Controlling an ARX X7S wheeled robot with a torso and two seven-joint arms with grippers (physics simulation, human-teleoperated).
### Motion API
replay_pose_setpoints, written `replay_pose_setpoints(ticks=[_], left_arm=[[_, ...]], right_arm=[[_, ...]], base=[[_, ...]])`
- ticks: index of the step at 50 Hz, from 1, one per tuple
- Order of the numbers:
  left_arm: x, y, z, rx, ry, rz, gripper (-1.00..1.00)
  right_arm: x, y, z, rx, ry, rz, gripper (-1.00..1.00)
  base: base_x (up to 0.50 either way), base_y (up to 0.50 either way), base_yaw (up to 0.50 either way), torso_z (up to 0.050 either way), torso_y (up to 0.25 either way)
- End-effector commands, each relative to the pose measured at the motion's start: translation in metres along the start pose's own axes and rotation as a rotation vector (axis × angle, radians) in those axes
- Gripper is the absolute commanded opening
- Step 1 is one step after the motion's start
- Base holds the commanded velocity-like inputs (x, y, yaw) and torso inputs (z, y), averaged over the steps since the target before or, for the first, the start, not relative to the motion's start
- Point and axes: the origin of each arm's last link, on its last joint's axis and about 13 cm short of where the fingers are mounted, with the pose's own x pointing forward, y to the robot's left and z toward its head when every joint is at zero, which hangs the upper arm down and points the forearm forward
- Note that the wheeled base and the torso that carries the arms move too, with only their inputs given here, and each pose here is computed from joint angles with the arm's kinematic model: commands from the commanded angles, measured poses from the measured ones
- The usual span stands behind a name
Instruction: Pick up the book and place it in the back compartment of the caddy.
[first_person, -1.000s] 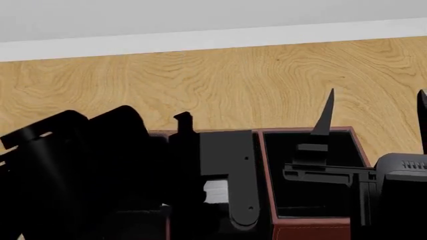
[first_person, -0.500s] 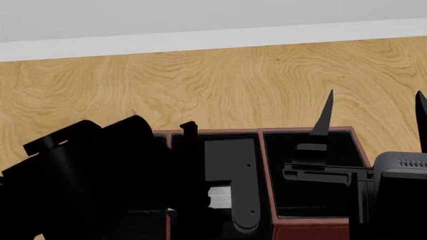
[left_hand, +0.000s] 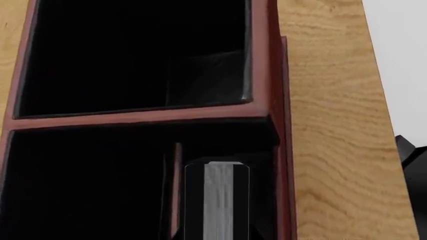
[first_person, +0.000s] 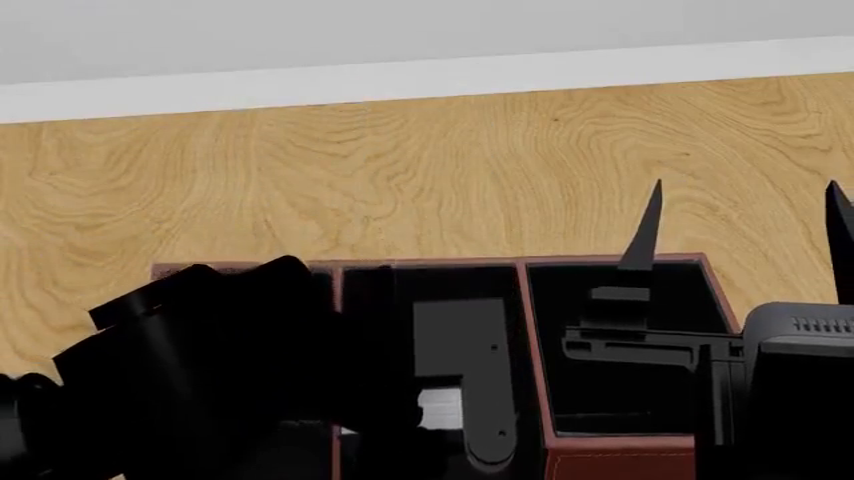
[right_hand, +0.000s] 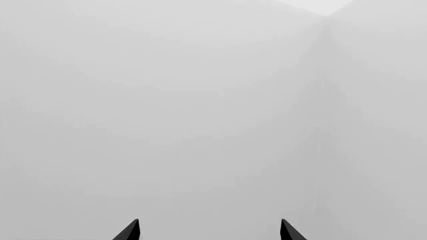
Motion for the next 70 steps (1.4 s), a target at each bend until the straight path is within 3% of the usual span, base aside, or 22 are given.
replay_pose_setpoints(ticks=[1,34,54,64,65,70], left_arm=[[0.009,0.003,-0.004,0.003,0.006,0.031,-1.00],[0.049,0.005,-0.026,-0.009,0.051,0.017,-1.00],[0.060,-0.001,-0.039,-0.017,0.083,0.005,-1.00],[0.063,0.000,-0.045,-0.029,0.081,0.056,-1.00],[0.062,0.001,-0.044,-0.034,0.076,0.061,1.00],[0.058,0.004,-0.041,-0.038,0.065,0.077,1.00]], right_arm=[[-0.001,0.000,0.000,0.001,0.001,-0.001,1.00],[0.002,0.002,-0.005,-0.006,0.017,0.003,1.00],[0.001,0.001,-0.003,-0.003,0.014,0.001,1.00],[0.001,0.001,-0.003,-0.004,0.015,0.002,1.00],[0.001,0.001,-0.003,-0.004,0.016,0.002,1.00],[0.001,0.001,-0.003,-0.003,0.016,0.004,1.00]], base=[[0.00,0.00,0.00,0.010,0.000],[0.00,0.00,0.00,0.000,0.001],[0.00,0.00,0.00,0.000,0.000],[0.00,0.00,0.00,0.000,0.000],[0.00,0.00,0.00,0.000,0.000],[0.00,0.00,0.00,0.000,0.000]])
